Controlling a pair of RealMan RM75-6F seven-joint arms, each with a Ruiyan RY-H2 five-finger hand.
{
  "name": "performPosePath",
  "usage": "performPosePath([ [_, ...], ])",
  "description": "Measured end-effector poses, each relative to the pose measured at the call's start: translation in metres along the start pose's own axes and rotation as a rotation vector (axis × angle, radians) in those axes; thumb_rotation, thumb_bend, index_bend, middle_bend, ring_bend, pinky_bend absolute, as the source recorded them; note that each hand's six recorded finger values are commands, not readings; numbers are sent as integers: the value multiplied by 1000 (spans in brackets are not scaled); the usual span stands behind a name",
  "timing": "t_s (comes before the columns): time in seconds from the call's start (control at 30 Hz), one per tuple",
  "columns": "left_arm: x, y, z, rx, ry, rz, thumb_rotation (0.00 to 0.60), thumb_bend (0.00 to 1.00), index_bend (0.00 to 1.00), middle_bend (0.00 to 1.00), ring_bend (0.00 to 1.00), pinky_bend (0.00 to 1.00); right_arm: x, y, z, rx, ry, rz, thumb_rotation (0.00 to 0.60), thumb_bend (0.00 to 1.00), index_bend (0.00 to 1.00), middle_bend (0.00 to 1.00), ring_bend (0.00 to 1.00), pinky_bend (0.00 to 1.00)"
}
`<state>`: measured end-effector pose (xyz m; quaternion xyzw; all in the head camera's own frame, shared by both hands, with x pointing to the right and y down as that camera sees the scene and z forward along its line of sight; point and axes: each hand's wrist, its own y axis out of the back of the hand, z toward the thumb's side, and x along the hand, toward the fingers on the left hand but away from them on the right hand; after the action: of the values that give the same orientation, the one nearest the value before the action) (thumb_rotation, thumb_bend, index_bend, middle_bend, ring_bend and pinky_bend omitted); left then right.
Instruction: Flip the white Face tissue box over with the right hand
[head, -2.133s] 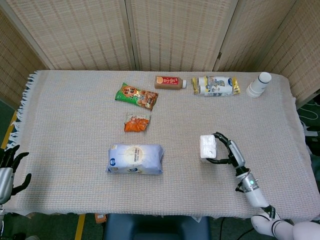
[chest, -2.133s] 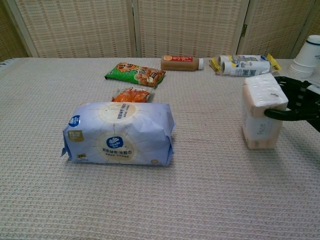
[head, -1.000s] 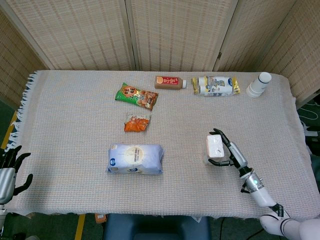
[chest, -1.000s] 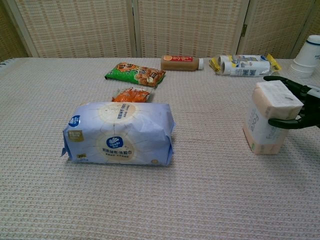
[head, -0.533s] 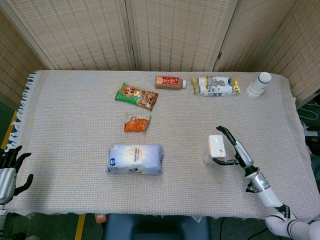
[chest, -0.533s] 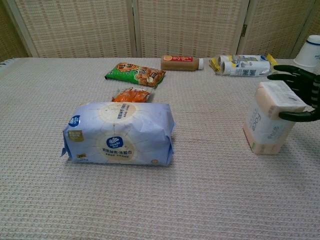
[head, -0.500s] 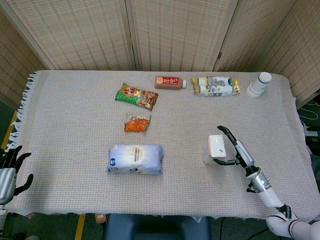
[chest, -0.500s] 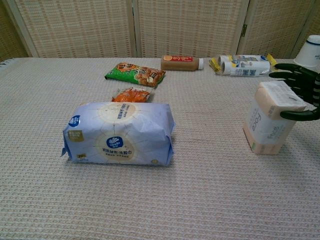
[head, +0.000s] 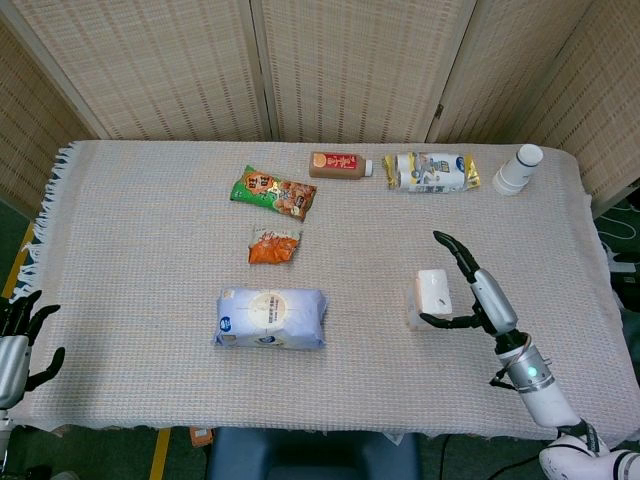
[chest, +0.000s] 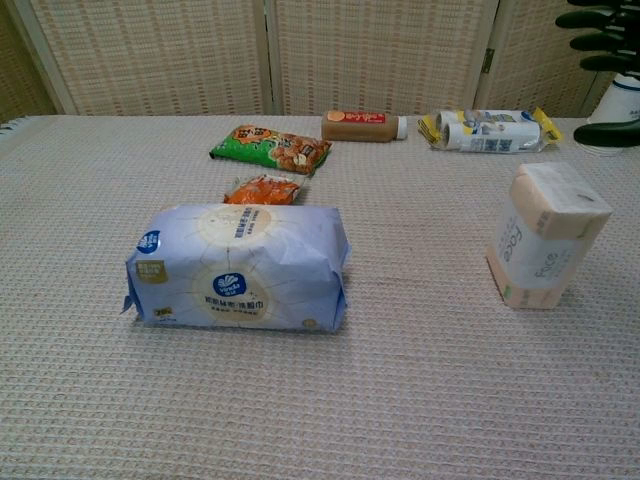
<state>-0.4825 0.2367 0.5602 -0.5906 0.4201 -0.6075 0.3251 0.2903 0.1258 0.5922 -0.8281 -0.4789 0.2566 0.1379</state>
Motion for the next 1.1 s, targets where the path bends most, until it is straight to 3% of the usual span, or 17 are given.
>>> performPosePath([
  [0.17,0,2,-1,-4,1,8,600,382,208,0,0,156,-13,9,38,198,-76,47,600,83,0,17,2,0],
  [0.37,0,4,-2,-3,6,15,600,382,207,0,0,156,-27,18,42,430,-237,157,600,83,0,18,2,0],
  [0.53,1,3,-4,-2,15,12,600,381,207,0,0,156,-33,7,46,570,-301,291,600,83,0,18,2,0],
  [0.73,0,6,-4,-7,16,21,600,382,207,0,0,156,-36,-7,48,630,-338,398,600,83,0,18,2,0],
  [1.1,0,6,-5,-10,22,21,600,381,207,0,0,156,-34,2,27,686,-453,434,600,83,0,18,2,0],
])
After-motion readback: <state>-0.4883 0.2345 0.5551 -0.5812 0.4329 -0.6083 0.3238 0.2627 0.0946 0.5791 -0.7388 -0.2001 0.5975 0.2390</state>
